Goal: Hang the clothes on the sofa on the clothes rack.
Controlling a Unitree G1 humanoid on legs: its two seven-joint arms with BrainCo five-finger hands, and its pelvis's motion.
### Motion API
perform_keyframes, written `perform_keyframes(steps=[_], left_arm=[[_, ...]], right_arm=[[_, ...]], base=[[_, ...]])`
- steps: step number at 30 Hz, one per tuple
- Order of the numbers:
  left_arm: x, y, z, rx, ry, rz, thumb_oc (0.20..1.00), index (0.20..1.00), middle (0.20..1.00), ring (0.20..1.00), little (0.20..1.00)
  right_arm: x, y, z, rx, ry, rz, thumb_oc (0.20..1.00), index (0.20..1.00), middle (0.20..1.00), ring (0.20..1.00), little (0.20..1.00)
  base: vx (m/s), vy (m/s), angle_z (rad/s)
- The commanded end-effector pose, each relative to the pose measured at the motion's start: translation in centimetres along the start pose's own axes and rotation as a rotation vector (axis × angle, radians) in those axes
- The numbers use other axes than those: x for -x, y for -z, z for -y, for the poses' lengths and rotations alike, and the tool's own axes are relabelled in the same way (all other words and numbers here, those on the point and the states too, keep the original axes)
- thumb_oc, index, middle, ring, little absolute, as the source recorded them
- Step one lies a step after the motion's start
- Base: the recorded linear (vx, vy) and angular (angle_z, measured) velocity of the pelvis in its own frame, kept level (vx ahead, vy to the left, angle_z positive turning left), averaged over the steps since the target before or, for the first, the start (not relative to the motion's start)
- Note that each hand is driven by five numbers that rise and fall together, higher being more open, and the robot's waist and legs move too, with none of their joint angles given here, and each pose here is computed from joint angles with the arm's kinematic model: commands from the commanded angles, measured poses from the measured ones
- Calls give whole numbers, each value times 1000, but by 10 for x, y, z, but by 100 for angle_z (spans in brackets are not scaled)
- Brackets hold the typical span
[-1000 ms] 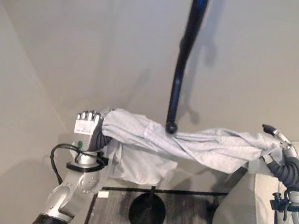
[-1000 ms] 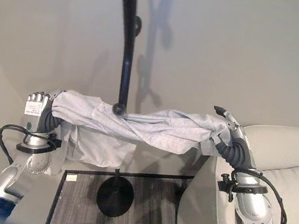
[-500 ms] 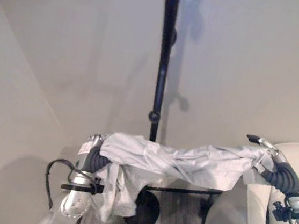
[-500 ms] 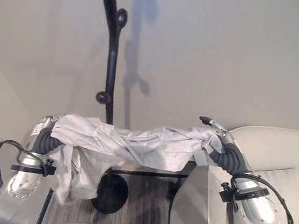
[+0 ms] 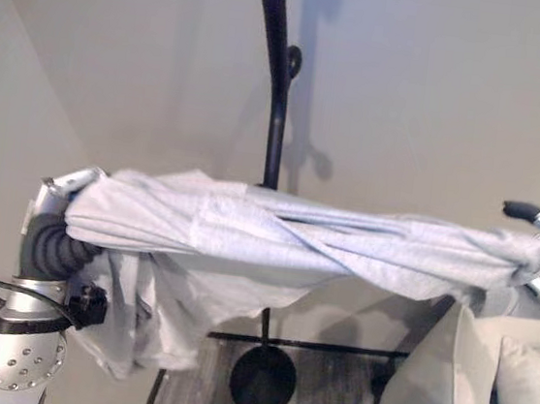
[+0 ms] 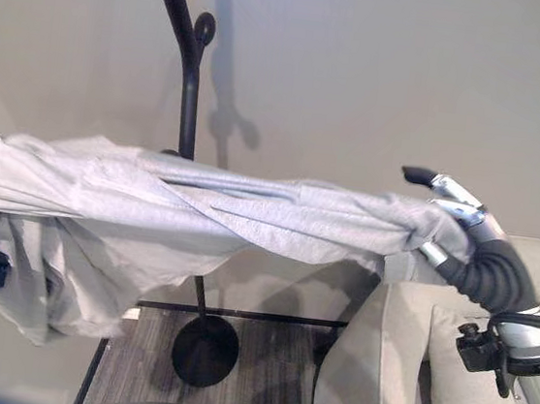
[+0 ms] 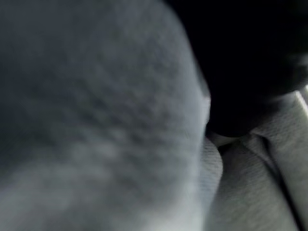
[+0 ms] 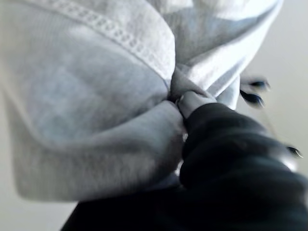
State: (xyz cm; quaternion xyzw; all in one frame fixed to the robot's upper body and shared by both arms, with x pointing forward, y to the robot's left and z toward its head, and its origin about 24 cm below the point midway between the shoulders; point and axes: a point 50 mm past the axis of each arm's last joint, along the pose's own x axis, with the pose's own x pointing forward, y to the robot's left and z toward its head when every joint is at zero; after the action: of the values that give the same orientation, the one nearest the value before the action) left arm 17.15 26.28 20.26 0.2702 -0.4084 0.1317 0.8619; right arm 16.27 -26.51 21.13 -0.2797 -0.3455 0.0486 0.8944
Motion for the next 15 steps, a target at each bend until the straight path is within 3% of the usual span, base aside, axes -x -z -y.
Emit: perform_keyframes(steps=[1,7,15], left_arm=[[-15,4,-20,48,-189,58,200,200,200,200,200],[-50,4,8,44,-149,154,200,200,200,200,200],[-83,37,56,-18,25,50,200,200,200,200,200]], right_arm=[[-1,7,31,17,210,20,200,200,200,200,200],[-20,19,38,85,269,23,200,200,200,200,200],[-30,71,49,149,312,-207,200,200,200,200,200]], base=[[0,0,0],[0,0,0],[0,0,0]])
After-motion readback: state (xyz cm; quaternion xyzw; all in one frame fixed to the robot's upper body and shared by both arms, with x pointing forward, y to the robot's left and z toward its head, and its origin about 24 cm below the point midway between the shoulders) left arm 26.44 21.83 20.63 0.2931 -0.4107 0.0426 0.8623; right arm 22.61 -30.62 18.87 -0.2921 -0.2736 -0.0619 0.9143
